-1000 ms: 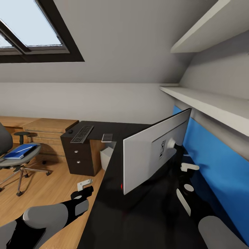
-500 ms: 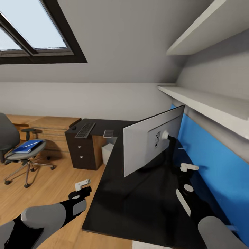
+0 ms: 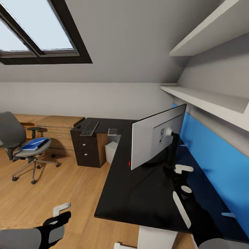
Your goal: In the bedroom, organize the workspace by keeping the computer under the desk, ensuring the monitor is on the desk, placing the keyboard on the desk next to the monitor, placing the mouse on the desk next to the keyboard, moving the folder from the swivel chair onto the desk next to the mouse, stacking the notebook on top of the folder with the pen on top of the notebook, and positioning the swivel chair next to the desk.
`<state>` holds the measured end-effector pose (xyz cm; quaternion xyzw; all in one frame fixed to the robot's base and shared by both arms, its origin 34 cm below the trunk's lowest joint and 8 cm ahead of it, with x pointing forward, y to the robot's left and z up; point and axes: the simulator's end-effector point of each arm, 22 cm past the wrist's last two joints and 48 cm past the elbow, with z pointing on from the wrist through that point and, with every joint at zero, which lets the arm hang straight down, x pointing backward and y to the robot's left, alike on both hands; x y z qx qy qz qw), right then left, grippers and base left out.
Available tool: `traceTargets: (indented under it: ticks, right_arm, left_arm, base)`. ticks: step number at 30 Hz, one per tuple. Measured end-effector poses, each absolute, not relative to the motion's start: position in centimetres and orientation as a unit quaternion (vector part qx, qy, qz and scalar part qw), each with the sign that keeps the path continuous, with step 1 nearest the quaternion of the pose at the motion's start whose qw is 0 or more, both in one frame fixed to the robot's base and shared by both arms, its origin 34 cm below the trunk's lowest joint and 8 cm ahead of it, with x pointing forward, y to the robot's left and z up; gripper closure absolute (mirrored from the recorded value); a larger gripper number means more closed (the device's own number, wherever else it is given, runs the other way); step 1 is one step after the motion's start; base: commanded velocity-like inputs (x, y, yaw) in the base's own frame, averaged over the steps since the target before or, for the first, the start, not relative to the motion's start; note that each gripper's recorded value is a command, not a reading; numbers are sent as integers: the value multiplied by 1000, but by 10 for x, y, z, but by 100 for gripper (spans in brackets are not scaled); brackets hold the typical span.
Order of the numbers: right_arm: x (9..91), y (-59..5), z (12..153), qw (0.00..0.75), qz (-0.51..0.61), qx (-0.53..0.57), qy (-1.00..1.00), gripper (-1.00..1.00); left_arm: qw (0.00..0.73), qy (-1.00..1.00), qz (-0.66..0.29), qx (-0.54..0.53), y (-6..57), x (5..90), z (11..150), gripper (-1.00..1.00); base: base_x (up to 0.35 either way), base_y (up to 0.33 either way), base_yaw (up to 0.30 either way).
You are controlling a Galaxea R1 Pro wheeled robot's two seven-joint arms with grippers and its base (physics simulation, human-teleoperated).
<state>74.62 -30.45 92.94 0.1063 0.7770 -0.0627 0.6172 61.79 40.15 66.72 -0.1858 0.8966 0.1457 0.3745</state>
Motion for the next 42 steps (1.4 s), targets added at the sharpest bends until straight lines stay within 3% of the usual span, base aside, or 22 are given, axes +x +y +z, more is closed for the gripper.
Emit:
traceTargets:
  ticks: [8, 12, 13, 15, 21, 35, 42]
  right_arm:
    - [737, -274, 972, 618, -52, 136, 773, -100]
    - [734, -223, 1000, 638, -36, 121, 760, -100]
    - [728, -191, 1005, 643, -47, 101, 758, -100]
    - [726, -186, 1003, 643, -53, 93, 759, -100]
    - [723, -194, 995, 641, -69, 84, 760, -100]
    - [723, -192, 996, 643, -66, 80, 759, -100]
    - [723, -191, 995, 643, -66, 80, 759, -100]
  left_arm:
    - [336, 911, 161, -180, 407, 526, 612, -100]
    - [415, 873, 168, -195, 413, 515, 624, -100]
    - [490, 831, 167, -205, 407, 505, 642, -100]
    - [505, 820, 168, -209, 406, 494, 644, -100]
    - [456, 852, 160, -201, 390, 476, 619, -100]
    - [454, 858, 122, -207, 332, 479, 612, -100]
    - [453, 858, 122, -207, 331, 479, 612, -100]
  base:
    - [-1, 3, 0]
    - [0, 0, 0]
    - [0, 0, 0]
    - [0, 0, 0]
    - [0, 4, 0]
    - [0, 5, 0]
    - [0, 187, 0]
